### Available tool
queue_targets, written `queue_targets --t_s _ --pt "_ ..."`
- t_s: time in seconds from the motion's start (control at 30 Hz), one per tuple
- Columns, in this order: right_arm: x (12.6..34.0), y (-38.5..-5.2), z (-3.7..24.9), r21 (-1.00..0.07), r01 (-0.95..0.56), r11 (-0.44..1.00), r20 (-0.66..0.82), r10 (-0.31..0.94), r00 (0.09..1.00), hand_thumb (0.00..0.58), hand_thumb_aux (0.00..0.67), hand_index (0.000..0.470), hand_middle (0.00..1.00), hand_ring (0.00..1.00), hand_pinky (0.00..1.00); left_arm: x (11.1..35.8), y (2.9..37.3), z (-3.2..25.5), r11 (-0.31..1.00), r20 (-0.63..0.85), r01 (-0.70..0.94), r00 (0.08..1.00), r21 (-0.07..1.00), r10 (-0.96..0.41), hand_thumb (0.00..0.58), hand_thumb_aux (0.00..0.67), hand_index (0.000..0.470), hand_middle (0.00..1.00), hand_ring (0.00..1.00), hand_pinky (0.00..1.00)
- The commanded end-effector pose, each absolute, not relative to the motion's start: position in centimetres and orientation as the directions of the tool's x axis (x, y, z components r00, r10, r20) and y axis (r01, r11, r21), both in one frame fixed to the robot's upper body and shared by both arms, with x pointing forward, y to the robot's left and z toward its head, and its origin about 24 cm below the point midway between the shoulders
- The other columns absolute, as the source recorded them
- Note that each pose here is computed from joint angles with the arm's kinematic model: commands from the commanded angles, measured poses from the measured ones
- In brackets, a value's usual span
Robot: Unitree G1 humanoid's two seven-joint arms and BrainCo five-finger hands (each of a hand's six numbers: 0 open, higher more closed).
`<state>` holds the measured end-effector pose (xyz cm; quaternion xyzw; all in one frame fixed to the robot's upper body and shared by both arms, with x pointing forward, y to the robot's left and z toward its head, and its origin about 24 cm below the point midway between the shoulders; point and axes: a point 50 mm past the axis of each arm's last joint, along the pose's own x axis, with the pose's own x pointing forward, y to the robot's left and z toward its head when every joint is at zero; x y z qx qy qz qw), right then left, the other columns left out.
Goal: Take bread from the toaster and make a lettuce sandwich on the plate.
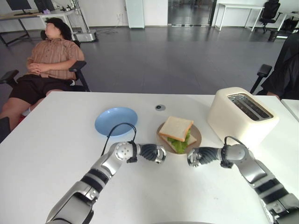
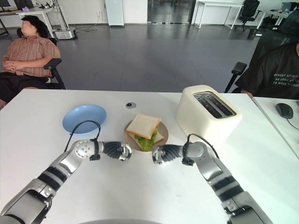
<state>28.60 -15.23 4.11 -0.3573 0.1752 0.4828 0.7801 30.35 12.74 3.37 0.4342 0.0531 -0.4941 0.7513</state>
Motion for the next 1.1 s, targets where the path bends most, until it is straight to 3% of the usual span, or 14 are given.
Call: queue_targets --t_s 0.03,0.1,0.2,0.4,0.43,0.47,0.5,0.53,0.67,0.83,0.9,0.97,1.1 --pt "32.2 -14.2 4.5 -0.448 -0.819 0.357 -0.579 0.583 0.571 0.580 0.670 0.470 1.00 1.00 1.00 33.5 14.0 2.5 0.254 -0.506 0.725 0.647 0.641 -0.571 0.580 0.670 0.470 1.00 1.00 1.00" --pt "34.0 -13.4 4.9 -0.473 -0.780 0.410 -0.541 0.564 0.624 0.580 0.670 0.470 1.00 1.00 1.00 35.2 14.6 3.0 0.345 -0.466 0.655 0.737 0.672 -0.490 0.580 0.670 0.470 1.00 1.00 1.00" --pt "35.1 -13.0 5.1 -0.479 -0.751 0.455 -0.506 0.556 0.659 0.580 0.670 0.470 1.00 1.00 1.00 35.8 14.9 2.9 0.402 -0.448 0.619 0.776 0.674 -0.444 0.580 0.670 0.470 1.00 1.00 1.00" --pt "33.8 -15.1 8.3 -0.413 -0.737 0.535 -0.351 0.653 0.671 0.580 0.670 0.470 1.00 1.00 1.00 35.0 14.9 4.5 0.486 -0.321 0.687 0.702 0.540 -0.636 0.580 0.670 0.470 1.00 1.00 1.00" --pt "33.1 -15.3 9.3 -0.394 -0.721 0.570 -0.283 0.671 0.685 0.580 0.670 0.470 1.00 1.00 1.00 34.7 15.0 5.3 0.520 -0.259 0.694 0.691 0.499 -0.675 0.580 0.670 0.470 0.93 0.93 0.93" --pt "32.4 -15.4 10.6 -0.371 -0.696 0.615 -0.187 0.685 0.704 0.516 0.447 0.313 1.00 1.00 1.00 34.2 15.0 6.2 0.557 -0.183 0.695 0.685 0.455 -0.705 0.580 0.670 0.470 0.67 0.67 0.67" --pt "31.6 -15.4 11.8 -0.338 -0.666 0.665 -0.083 0.684 0.725 0.000 0.000 0.000 0.19 0.19 0.19 33.6 15.2 7.2 0.601 -0.100 0.685 0.690 0.411 -0.717 0.569 0.578 0.405 0.08 0.08 0.08" --pt "30.7 -15.5 12.7 -0.307 -0.639 0.705 -0.004 0.670 0.742 0.000 0.000 0.000 0.00 0.00 0.00 32.9 15.4 8.1 0.637 -0.035 0.672 0.698 0.377 -0.716 0.000 0.000 0.000 0.00 0.00 0.00" --pt "27.1 -15.4 13.9 -0.195 -0.506 0.840 0.223 0.541 0.811 0.000 0.000 0.000 0.00 0.00 0.00 30.0 16.8 10.7 0.841 0.222 0.520 0.811 0.151 -0.541 0.000 0.000 0.000 0.00 0.00 0.00" --pt "23.4 -13.9 12.6 -0.139 -0.355 0.924 0.313 0.381 0.870 0.000 0.000 0.000 0.00 0.00 0.00 26.0 16.2 9.6 0.929 0.227 0.361 0.901 0.079 -0.369 0.000 0.000 0.000 0.00 0.00 0.00" --pt "22.9 -13.7 12.6 -0.203 -0.244 0.948 0.377 0.305 0.874 0.000 0.000 0.000 0.00 0.00 0.00 25.1 15.6 9.2 0.948 0.220 0.307 0.922 0.080 -0.317 0.000 0.000 0.000 0.00 0.00 0.00" --pt "23.0 -13.4 12.8 -0.333 -0.136 0.933 0.457 0.286 0.842 0.000 0.000 0.000 0.00 0.00 0.00 25.4 15.7 9.1 0.963 0.224 0.250 0.938 0.101 -0.266 0.000 0.000 0.000 0.00 0.00 0.00" --pt "23.2 -13.1 12.0 -0.324 -0.087 0.942 0.498 0.248 0.831 0.000 0.000 0.000 0.00 0.00 0.00 26.0 16.8 9.8 0.970 0.267 0.180 0.939 0.162 -0.219 0.000 0.000 0.000 0.00 0.00 0.00"
